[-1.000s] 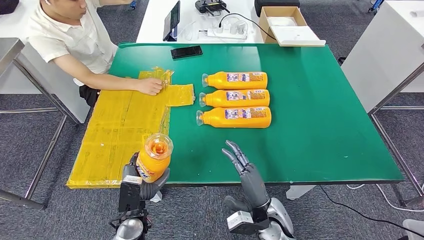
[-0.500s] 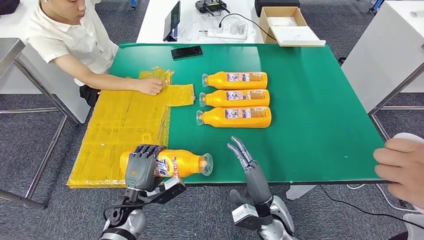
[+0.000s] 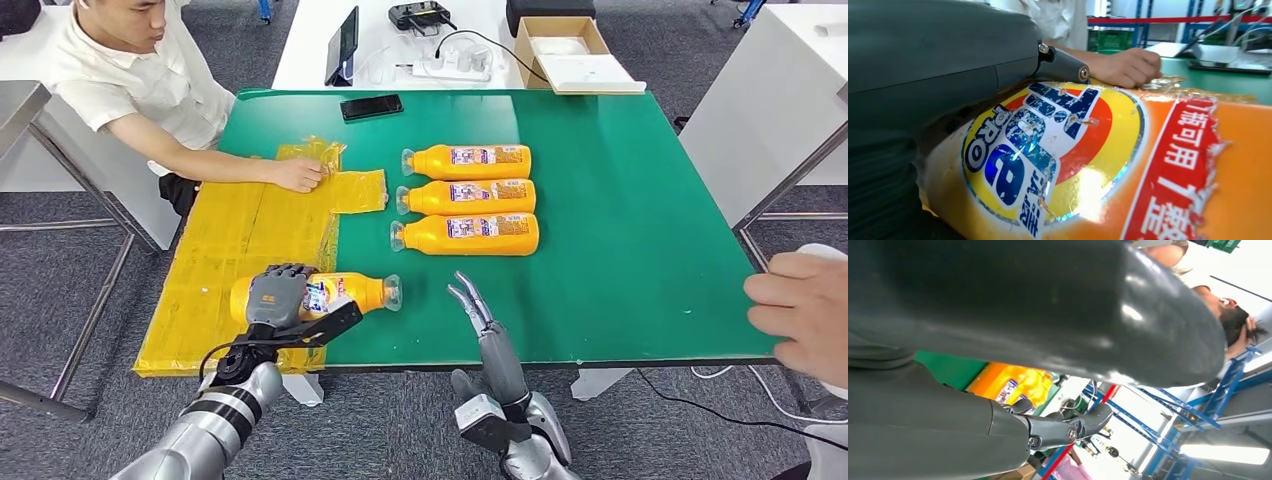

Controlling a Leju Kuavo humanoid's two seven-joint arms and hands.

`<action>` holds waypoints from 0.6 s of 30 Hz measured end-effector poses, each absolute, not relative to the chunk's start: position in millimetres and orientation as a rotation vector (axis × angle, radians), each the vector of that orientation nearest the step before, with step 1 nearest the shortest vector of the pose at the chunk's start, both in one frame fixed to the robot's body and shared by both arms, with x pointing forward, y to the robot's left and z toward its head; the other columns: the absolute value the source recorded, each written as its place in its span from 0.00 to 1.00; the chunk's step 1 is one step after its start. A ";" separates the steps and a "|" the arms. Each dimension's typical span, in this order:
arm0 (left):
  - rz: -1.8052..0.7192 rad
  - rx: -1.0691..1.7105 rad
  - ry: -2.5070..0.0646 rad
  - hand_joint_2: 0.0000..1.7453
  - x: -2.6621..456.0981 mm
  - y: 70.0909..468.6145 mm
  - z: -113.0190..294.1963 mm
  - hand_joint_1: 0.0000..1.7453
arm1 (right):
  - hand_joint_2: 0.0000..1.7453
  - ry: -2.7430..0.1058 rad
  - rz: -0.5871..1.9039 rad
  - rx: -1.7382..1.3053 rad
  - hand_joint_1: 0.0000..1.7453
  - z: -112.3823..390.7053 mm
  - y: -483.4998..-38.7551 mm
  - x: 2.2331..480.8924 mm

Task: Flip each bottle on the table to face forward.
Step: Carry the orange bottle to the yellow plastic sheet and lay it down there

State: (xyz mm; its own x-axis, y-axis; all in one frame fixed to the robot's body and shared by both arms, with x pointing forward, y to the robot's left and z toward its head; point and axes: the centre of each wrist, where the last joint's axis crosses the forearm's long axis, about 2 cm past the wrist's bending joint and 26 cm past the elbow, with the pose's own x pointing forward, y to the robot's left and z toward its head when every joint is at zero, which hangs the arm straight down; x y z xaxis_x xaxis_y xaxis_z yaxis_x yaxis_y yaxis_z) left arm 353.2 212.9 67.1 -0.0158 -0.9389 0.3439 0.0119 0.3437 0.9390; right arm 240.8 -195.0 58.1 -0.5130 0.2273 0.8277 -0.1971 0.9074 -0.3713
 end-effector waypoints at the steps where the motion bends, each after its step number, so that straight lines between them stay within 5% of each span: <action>1: -0.967 0.935 -1.348 1.00 355.4 214.4 67.9 1.00 | 0.00 -2.040 0.519 -0.022 0.00 57.1 -194.3 240.3; 3: -0.971 0.927 -1.331 1.00 359.7 217.8 69.5 0.93 | 0.00 -2.034 0.509 -0.023 0.00 55.6 -192.4 239.4; 5: -0.976 0.910 -1.331 1.00 362.8 221.0 70.4 0.63 | 0.00 -2.029 0.494 -0.029 0.00 54.1 -191.2 238.4; 7: -0.988 0.873 -1.349 1.00 363.9 223.3 70.1 0.21 | 0.00 -2.025 0.474 -0.042 0.00 52.7 -191.1 237.2; 9: -0.999 0.831 -1.370 1.00 364.4 224.3 69.8 0.01 | 0.00 -2.023 0.455 -0.053 0.00 51.7 -191.2 236.0; 18: -1.018 0.394 -1.545 1.00 353.7 221.2 61.8 0.00 | 0.00 -2.018 0.377 -0.070 0.00 50.4 -186.7 233.4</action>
